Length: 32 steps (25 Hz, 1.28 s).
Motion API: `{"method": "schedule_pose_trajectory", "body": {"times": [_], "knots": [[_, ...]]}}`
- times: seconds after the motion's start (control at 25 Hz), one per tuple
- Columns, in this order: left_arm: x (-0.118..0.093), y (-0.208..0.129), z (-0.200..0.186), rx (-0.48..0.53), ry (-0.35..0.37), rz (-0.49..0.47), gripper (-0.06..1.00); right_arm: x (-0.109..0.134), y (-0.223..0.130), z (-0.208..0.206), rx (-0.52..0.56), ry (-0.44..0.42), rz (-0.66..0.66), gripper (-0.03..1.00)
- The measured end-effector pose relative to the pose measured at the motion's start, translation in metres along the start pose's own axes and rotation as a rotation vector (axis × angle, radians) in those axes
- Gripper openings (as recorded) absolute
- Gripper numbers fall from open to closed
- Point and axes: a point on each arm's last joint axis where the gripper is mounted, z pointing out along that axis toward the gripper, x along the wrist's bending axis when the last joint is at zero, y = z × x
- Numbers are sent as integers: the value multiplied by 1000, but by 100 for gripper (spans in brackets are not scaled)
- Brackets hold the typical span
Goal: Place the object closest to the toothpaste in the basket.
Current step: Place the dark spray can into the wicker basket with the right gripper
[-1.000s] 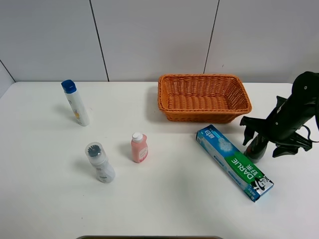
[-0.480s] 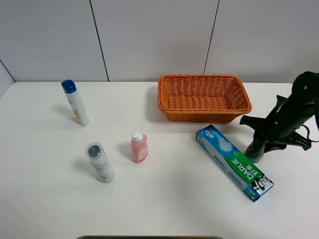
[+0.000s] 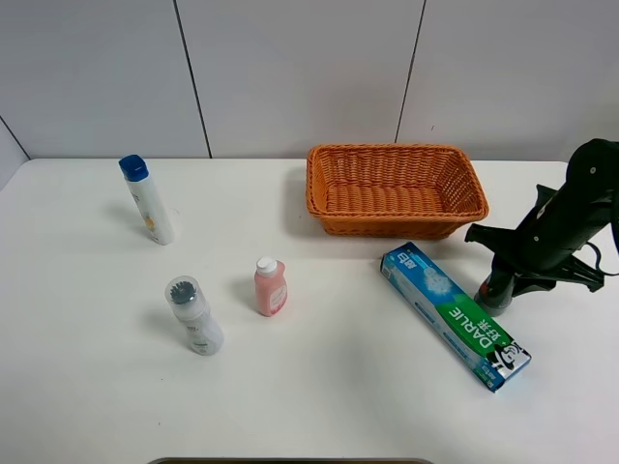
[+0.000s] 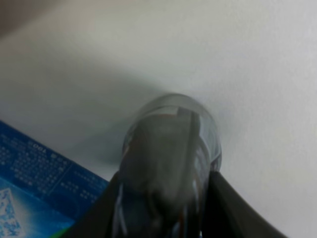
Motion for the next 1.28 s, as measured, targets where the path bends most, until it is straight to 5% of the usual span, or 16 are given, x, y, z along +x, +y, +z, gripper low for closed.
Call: {"method": "schedule_pose_trajectory", "body": {"times": [0.36, 1.0, 1.28], "knots": [[0, 0, 0, 0, 0, 0, 94, -1, 1, -9, -30, -4, -25, 36], [0, 0, 0, 0, 0, 0, 94, 2, -13, -93, -266, 67, -122, 36], [0, 0, 0, 0, 0, 0, 94, 16, -30, -119, -365, 95, -284, 36]]}}
